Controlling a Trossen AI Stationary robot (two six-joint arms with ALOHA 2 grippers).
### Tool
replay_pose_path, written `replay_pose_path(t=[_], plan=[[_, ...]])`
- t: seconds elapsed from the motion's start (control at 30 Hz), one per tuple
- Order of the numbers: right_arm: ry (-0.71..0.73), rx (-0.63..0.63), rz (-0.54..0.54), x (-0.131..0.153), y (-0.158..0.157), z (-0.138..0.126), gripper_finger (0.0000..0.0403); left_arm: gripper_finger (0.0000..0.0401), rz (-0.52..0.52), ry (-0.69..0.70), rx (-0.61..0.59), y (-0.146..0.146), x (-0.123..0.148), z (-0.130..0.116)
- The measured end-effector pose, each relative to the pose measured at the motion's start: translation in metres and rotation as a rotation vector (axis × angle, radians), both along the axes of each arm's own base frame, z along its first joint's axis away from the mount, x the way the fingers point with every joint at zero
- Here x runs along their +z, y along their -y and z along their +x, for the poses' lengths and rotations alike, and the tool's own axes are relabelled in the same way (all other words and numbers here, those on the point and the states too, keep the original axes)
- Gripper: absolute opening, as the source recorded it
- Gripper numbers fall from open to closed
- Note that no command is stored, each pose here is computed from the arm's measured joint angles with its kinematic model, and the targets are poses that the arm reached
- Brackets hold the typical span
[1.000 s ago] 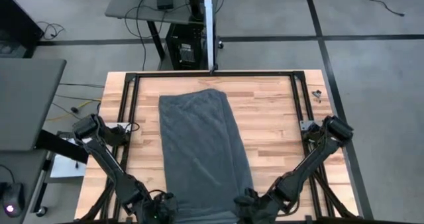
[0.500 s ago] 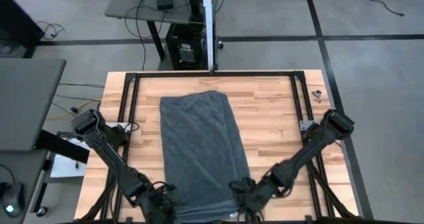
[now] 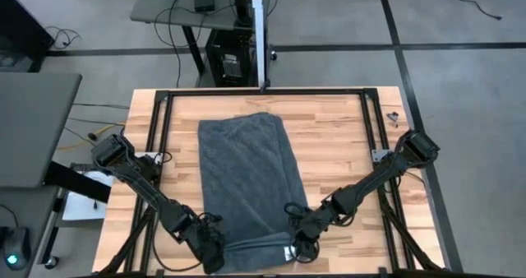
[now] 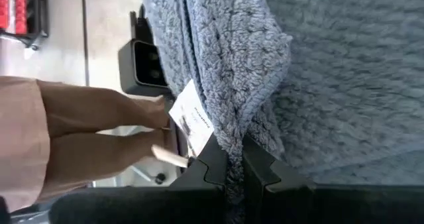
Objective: Roll towel
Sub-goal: Roll the black towel
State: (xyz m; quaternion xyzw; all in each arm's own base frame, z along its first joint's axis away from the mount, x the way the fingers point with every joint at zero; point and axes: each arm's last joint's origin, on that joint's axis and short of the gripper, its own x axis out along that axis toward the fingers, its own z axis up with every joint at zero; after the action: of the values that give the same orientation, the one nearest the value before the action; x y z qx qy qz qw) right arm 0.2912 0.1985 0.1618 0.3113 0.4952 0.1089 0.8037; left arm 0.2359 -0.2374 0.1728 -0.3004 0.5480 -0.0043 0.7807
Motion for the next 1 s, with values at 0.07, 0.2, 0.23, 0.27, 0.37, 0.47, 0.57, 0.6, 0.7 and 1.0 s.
replay_pose_path(t=[0.07,0.2,0.23,0.27,0.37,0.47,0.57,0.6,0.7,1.0], plan=[[-0.014,0.004,-0.013,-0.006,0.001,0.0,0.0,0.0,0.013,-0.018,0.004,0.0,-0.005,0.001],[-0.029,-0.008,-0.053,-0.011,0.011,0.005,0.0,0.0,0.046,-0.052,0.03,-0.005,-0.011,0.002],[-0.026,-0.004,-0.058,-0.011,0.012,0.005,0.0,0.0,0.052,-0.057,0.032,-0.004,-0.012,0.002],[-0.023,0.002,-0.063,-0.013,0.012,0.006,0.0001,0.0,0.053,-0.062,0.039,-0.004,-0.014,0.002],[-0.035,-0.015,-0.071,-0.014,0.021,0.01,0.001,0.0,0.055,-0.065,0.056,-0.009,-0.013,0.005],[-0.027,0.002,-0.073,-0.012,0.023,0.01,0.0026,0.0,0.053,-0.067,0.046,-0.009,-0.014,0.006],[-0.045,0.007,-0.088,-0.013,0.029,0.01,0.0038,0.0,0.053,-0.076,0.039,-0.012,-0.013,0.007],[-0.043,0.011,-0.087,-0.013,0.028,0.01,0.004,0.0001,0.053,-0.077,0.035,-0.012,-0.013,0.007],[-0.061,0.002,-0.102,-0.015,0.031,0.01,0.0043,0.001,0.065,-0.098,0.038,-0.013,-0.016,0.006],[-0.096,0.014,-0.131,-0.018,0.029,0.005,0.0045,0.0028,0.066,-0.101,0.037,-0.012,-0.016,0.005]])
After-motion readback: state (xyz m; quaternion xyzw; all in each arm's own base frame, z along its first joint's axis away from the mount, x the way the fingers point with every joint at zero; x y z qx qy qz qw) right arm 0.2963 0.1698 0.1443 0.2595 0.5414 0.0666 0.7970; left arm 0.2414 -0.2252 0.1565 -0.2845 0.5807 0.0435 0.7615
